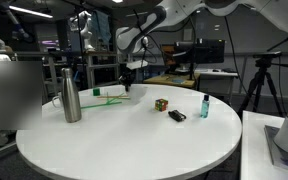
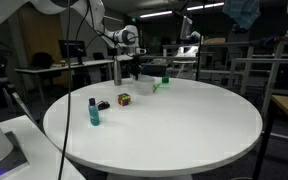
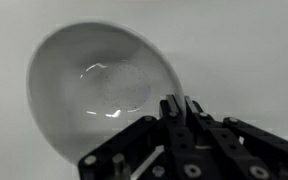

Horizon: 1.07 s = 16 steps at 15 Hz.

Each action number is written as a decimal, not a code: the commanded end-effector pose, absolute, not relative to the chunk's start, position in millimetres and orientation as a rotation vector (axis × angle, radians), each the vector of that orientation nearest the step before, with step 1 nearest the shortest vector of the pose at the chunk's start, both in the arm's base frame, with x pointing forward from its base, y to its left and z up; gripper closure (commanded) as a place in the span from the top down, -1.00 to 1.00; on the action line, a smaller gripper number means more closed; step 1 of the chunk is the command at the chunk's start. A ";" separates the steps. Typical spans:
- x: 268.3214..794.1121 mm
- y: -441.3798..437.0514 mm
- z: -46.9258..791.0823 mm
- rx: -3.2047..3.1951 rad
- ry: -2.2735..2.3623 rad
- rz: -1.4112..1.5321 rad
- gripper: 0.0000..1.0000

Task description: Move the bowl to the right and put the rubik's cube inside it

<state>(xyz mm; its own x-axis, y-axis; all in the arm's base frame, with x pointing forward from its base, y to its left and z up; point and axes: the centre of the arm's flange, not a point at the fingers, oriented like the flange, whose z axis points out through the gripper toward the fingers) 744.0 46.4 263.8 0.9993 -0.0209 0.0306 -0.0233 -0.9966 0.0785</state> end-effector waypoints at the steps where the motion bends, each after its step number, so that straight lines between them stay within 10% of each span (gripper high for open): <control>1: 751.4 48.7 298.7 3.012 -0.065 0.053 -0.95; 16: 734.0 -16.2 335.9 2.917 -0.312 0.088 -0.95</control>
